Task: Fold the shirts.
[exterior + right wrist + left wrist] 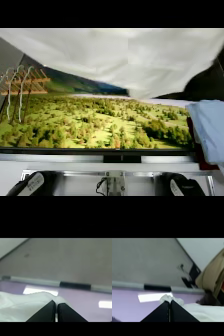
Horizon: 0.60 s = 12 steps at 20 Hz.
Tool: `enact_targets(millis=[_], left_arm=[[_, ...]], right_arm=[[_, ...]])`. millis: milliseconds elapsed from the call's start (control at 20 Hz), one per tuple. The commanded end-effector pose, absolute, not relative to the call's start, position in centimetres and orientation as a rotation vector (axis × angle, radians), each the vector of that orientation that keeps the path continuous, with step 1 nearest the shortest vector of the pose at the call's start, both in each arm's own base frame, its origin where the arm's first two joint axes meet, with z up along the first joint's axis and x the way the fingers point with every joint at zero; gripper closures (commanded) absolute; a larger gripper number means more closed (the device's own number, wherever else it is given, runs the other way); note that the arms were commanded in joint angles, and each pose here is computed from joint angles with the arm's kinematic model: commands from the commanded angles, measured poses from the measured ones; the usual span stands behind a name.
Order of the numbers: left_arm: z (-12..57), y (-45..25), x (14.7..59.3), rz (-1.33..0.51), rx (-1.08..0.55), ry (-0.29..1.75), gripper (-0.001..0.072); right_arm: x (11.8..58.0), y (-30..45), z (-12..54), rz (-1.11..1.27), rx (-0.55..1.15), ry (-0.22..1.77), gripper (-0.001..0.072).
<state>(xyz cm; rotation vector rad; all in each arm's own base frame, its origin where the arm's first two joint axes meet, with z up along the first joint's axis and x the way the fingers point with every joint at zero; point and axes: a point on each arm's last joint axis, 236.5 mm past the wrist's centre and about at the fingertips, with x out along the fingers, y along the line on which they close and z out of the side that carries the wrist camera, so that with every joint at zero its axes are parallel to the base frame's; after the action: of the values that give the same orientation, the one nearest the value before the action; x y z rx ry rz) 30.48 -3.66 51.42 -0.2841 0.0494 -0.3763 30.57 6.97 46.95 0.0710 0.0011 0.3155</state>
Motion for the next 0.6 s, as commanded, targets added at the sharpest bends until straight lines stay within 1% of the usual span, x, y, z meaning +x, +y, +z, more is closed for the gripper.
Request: enact_targets(millis=[0, 150, 250, 350, 450, 550], left_arm=[[60.3, -7.2, 18.8, -0.233, -0.133, -0.319, 0.0673], [59.4, -7.0, 14.1, -0.006, 0.001, -0.362, 0.0673], [58.4, -5.7, 12.1, 0.127, 0.010, -0.353, 0.0673], [55.9, -4.5, 12.0, 0.196, 0.021, -0.251, 0.0673], [52.3, -4.0, 13.3, 0.193, -0.004, -0.095, 0.0673], [48.5, -2.5, 15.2, 0.188, -0.052, 0.044, 0.0673]], right_arm=[[20.1, 5.3, 55.5, 0.227, 0.020, -0.277, 0.0642], [18.5, 3.7, 54.9, 0.152, 0.005, -0.260, 0.0642], [18.9, 2.7, 53.9, 0.106, 0.005, -0.216, 0.0642], [19.8, 2.1, 52.6, 0.083, -0.011, -0.156, 0.0642], [21.3, 1.8, 50.3, 0.073, -0.019, -0.056, 0.0642], [24.0, 1.9, 45.9, 0.082, -0.006, 0.131, 0.0642]])
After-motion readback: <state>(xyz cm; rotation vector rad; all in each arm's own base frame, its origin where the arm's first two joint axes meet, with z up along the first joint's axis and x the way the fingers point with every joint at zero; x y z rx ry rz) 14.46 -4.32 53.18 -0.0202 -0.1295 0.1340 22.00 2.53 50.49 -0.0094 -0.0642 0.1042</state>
